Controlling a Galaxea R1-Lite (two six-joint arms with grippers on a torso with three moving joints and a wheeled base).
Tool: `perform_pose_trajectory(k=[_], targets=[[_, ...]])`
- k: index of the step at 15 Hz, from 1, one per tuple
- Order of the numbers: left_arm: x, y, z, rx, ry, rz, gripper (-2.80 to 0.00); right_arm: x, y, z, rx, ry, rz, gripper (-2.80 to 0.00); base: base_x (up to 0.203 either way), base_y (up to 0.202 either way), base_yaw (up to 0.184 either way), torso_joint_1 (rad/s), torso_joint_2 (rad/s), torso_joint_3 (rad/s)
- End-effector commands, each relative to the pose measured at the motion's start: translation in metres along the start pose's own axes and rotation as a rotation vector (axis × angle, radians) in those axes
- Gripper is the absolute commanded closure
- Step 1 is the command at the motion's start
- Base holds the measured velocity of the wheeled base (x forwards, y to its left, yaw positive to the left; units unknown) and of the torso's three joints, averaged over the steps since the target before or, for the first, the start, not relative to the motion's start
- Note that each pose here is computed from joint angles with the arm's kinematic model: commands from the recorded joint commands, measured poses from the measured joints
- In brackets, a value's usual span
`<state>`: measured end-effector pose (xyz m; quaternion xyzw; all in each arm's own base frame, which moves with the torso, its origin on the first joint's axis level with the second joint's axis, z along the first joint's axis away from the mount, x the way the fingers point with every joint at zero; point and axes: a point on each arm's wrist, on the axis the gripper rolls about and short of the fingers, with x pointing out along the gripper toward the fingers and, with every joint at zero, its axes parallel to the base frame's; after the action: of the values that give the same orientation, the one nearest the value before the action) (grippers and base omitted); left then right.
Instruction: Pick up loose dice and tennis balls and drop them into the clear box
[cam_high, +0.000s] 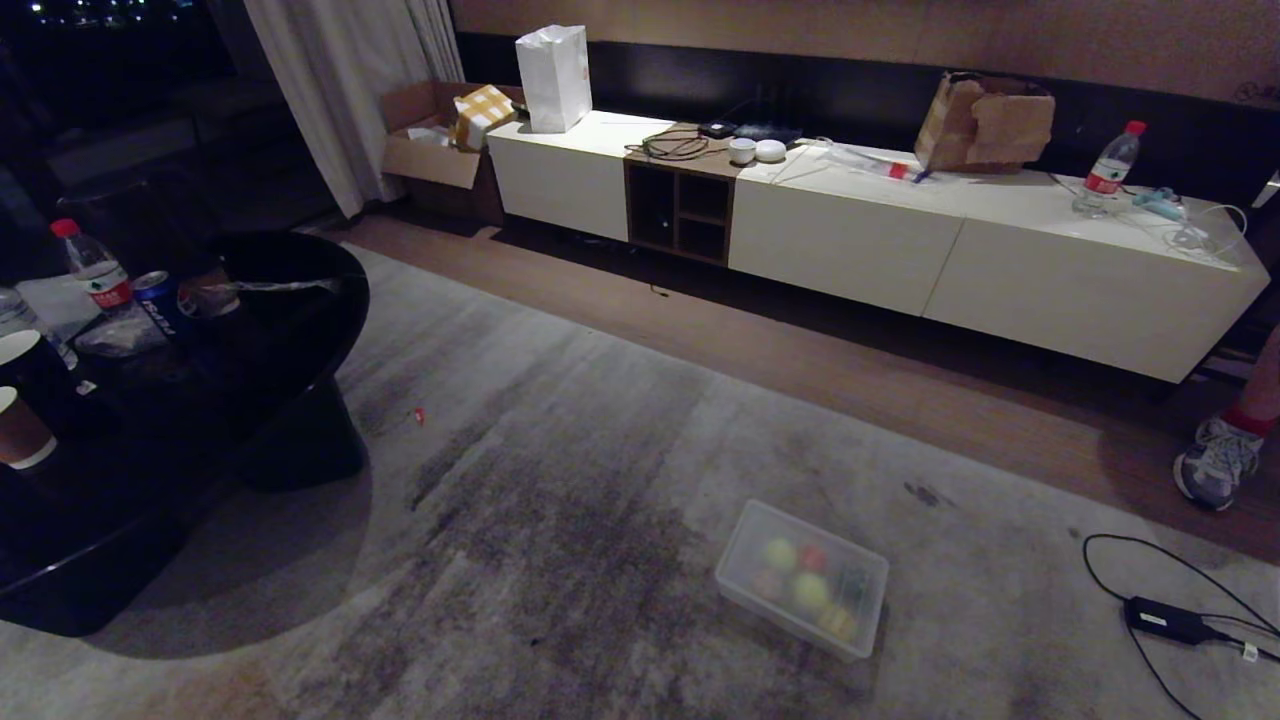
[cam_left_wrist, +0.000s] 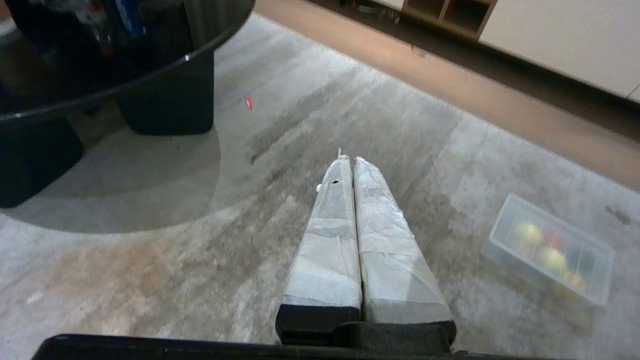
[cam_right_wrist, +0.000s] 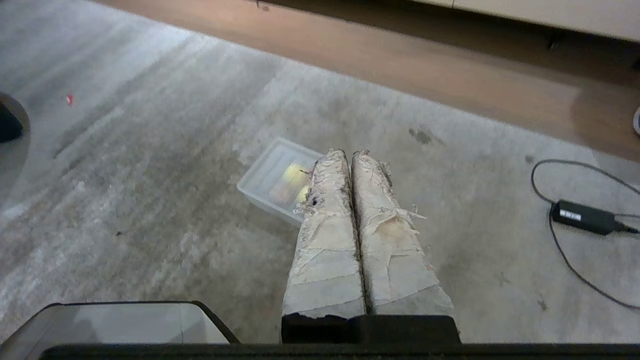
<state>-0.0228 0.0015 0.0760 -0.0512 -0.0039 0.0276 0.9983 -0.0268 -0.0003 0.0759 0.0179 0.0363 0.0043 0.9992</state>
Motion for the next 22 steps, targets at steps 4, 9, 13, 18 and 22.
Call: perform_pose_trajectory(k=[4,9,13,18,22], targets=[[0.0002,0.0000,-0.0003,-0.006,0.002,0.001,0.00,0.0002,0.0000,0.0000,-0.001,0.003,0.001,0.00,0.000,0.000,0.000,0.004,0.00,0.197],[0.0002,0.0000,-0.0006,0.004,0.005,-0.001,0.00,0.0002,0.0000,0.0000,-0.001,0.003,0.001,0.00,0.000,0.000,0.000,0.002,0.00,0.125],[0.0002,0.0000,-0.0006,0.003,0.005,0.000,0.00,0.0001,0.0000,-0.0003,-0.001,0.006,0.001,0.00,0.000,0.000,0.000,0.001,0.00,0.010],[0.0002,0.0000,-0.0006,0.003,0.005,0.000,0.00,0.0000,0.0000,0.0002,0.000,0.004,0.001,0.00,0.002,-0.002,0.080,0.003,0.00,0.002],[0.0002,0.0001,-0.0006,0.001,0.005,0.002,0.00,0.0001,0.0000,0.0000,0.000,0.004,0.001,0.00,0.001,-0.008,0.165,0.001,0.00,0.002]])
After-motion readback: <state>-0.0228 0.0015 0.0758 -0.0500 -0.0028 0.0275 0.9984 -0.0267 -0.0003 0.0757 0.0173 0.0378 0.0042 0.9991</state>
